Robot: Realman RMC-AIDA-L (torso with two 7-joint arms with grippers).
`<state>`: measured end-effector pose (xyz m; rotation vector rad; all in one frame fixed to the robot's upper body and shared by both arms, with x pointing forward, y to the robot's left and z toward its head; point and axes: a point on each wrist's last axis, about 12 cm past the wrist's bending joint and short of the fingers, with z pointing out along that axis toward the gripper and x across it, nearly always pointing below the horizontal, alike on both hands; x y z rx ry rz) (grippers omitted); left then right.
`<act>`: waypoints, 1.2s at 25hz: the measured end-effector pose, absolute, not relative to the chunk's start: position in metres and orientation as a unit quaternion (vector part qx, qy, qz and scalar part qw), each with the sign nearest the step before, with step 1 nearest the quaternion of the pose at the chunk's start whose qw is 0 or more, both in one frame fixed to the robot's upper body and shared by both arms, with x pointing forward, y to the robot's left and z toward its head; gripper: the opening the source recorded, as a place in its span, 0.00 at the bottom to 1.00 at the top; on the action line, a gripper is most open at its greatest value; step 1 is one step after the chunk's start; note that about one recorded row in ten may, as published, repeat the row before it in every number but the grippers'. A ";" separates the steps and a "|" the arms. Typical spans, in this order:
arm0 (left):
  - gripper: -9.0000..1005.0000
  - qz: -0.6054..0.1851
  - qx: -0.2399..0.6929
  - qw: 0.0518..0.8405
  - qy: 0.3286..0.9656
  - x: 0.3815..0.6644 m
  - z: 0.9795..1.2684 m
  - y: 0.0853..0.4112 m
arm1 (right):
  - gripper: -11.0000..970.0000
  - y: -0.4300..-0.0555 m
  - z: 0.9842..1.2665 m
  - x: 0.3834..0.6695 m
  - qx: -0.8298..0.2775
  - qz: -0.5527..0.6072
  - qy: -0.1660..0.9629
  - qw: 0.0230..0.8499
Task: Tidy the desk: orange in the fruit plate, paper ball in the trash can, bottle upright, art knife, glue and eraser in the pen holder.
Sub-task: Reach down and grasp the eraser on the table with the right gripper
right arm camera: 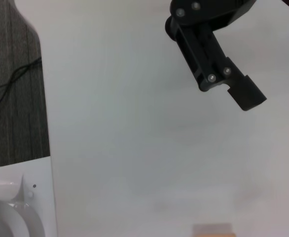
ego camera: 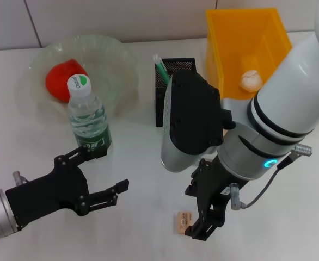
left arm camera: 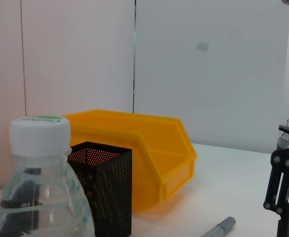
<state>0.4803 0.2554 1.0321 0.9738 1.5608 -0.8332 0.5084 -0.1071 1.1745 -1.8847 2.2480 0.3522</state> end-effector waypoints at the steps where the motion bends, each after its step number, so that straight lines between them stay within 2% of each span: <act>1: 0.86 -0.350 0.408 0.532 0.654 0.480 1.032 0.255 | 0.77 -0.107 1.174 0.508 -0.634 0.119 0.758 0.094; 12: 0.86 -0.343 0.407 0.529 0.661 0.481 1.029 0.256 | 0.77 -0.106 1.155 0.496 -0.643 0.081 0.752 0.121; 30: 0.86 -0.340 0.409 0.522 0.667 0.475 1.027 0.264 | 0.77 -0.108 1.140 0.499 -0.611 0.126 0.773 0.114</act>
